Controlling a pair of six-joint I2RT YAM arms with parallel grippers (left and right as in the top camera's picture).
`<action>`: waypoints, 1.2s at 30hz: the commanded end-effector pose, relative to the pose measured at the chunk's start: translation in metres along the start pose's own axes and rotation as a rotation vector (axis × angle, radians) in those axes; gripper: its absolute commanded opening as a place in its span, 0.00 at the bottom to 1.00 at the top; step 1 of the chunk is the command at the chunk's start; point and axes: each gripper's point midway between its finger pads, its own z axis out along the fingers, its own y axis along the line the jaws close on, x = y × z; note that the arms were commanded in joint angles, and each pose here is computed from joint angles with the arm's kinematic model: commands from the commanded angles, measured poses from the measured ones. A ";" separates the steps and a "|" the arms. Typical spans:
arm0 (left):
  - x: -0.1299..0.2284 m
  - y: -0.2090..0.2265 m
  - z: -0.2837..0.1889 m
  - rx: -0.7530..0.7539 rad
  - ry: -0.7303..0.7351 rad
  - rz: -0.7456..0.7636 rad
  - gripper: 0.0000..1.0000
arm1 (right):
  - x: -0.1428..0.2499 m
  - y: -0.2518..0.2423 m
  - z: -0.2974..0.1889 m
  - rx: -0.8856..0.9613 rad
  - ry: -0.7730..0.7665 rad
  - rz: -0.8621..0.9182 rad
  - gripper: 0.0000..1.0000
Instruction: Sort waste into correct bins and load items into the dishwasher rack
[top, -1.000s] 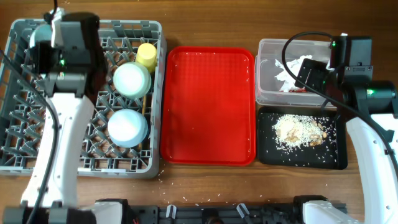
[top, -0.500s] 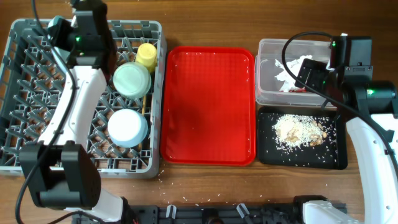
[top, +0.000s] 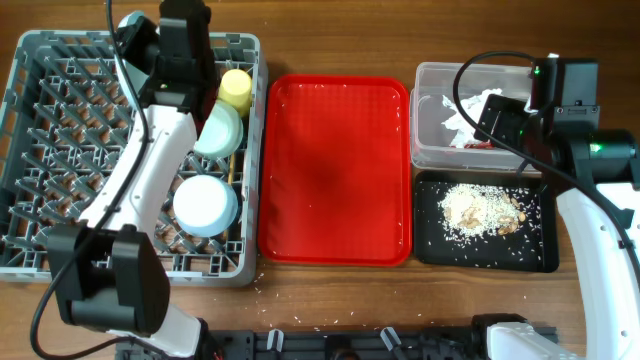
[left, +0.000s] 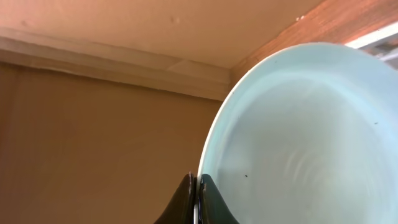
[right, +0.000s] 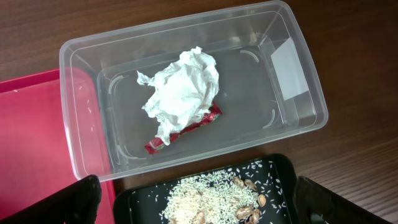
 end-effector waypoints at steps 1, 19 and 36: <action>0.005 -0.007 0.016 0.025 0.004 0.090 0.04 | -0.003 -0.005 -0.004 0.016 -0.018 0.020 1.00; 0.006 -0.017 0.019 0.076 -0.018 0.079 0.33 | -0.003 -0.005 -0.004 0.016 -0.018 0.019 1.00; -0.062 0.004 -0.101 1.200 -0.204 -1.253 0.96 | -0.003 -0.005 -0.004 0.016 -0.018 0.020 1.00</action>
